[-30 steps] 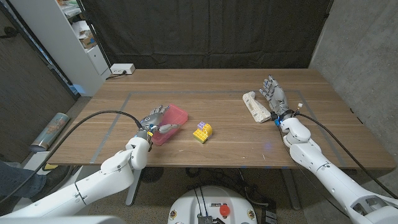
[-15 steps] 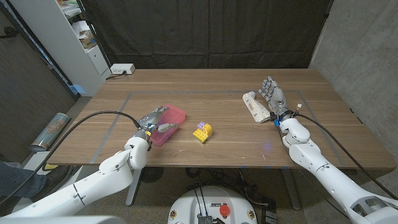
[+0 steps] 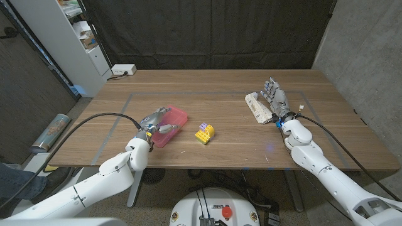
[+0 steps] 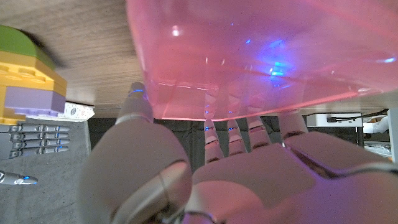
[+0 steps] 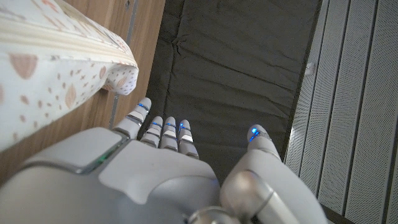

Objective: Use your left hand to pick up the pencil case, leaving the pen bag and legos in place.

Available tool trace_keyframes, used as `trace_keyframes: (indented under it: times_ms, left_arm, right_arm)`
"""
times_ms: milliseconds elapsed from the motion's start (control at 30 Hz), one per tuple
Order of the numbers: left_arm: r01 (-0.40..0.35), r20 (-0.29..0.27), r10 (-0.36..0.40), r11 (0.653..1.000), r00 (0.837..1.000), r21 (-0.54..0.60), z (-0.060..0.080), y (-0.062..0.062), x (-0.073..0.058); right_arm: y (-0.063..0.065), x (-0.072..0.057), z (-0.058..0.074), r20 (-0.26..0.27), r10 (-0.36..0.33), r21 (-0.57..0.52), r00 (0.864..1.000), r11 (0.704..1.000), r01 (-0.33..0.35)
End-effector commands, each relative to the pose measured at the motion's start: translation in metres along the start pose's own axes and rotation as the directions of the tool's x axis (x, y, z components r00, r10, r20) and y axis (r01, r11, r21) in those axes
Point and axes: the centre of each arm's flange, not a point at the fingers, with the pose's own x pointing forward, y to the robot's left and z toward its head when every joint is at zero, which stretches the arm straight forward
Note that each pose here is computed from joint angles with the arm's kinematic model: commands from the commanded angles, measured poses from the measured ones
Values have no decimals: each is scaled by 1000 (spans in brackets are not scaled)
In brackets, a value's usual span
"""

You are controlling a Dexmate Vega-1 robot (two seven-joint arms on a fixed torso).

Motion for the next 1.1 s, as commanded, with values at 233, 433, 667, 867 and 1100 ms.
trace_keyframes:
  times_ms: [233,433,667,867,1100]
  left_arm:
    - [-32,16,32,999,999,-38,2,10,2]
    - [-47,26,48,998,999,-38,5,15,2]
    - [-62,31,63,997,998,-43,5,18,3]
    - [-63,36,65,996,997,-57,4,19,4]
    - [-72,46,75,996,996,-60,3,22,4]
  right_arm:
    - [3,1,2,2,2,-6,1000,1000,-2]
    - [3,1,6,7,2,-9,1000,1000,-2]
    - [4,2,9,12,3,-13,1000,1000,-2]
    - [6,4,8,11,4,-12,1000,1000,-4]
    - [8,4,10,14,5,-14,1000,1000,-5]
